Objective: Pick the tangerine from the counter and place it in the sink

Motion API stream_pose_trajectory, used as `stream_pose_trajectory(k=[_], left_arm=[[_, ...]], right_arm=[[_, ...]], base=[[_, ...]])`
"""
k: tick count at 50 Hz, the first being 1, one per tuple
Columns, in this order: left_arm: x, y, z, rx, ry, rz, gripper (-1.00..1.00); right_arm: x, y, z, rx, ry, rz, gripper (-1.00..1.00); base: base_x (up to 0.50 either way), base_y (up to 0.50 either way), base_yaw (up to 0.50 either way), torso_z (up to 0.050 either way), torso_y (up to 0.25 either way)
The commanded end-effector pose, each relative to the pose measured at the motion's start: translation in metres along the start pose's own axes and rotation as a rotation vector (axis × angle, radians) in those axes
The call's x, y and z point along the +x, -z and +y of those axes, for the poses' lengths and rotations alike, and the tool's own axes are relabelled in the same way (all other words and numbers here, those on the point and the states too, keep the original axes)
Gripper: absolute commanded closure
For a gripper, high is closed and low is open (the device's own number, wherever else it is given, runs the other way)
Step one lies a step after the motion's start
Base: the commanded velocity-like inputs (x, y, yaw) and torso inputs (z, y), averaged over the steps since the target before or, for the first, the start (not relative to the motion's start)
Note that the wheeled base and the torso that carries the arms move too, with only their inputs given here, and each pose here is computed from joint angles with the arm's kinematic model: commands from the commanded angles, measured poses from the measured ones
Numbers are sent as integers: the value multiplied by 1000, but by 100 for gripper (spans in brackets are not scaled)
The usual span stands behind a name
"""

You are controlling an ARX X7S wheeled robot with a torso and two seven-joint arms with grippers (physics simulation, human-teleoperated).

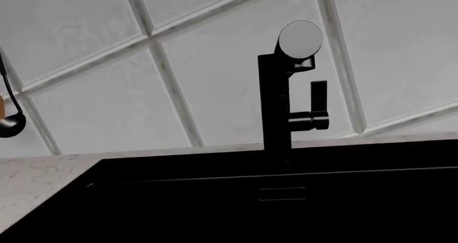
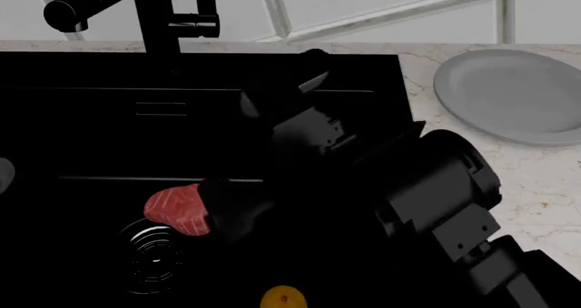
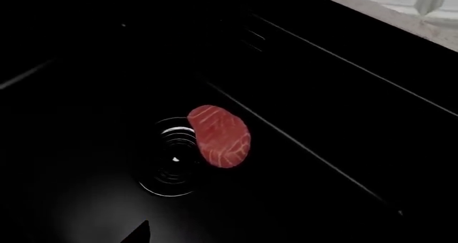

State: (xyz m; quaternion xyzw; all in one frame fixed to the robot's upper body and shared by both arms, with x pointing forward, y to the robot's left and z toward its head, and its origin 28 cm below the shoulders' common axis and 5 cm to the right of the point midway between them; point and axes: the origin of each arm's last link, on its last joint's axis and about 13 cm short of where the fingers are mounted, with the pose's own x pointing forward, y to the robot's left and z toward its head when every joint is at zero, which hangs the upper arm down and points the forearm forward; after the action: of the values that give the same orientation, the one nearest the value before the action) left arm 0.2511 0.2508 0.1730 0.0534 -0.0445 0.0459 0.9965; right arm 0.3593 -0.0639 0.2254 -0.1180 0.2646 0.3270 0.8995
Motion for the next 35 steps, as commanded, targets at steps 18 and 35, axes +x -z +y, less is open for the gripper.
stream_pose_trajectory(k=[18,35], left_arm=[[0,-2,0,0,-1,-3,-100],[0,-1,0,1,1,-2,-100]], right_arm=[[-45,11,6,43,45,-206,-100],[-83,15,16,55,84,-344,-100]], base=[[0,0,0,0,0],[0,0,0,0,0]])
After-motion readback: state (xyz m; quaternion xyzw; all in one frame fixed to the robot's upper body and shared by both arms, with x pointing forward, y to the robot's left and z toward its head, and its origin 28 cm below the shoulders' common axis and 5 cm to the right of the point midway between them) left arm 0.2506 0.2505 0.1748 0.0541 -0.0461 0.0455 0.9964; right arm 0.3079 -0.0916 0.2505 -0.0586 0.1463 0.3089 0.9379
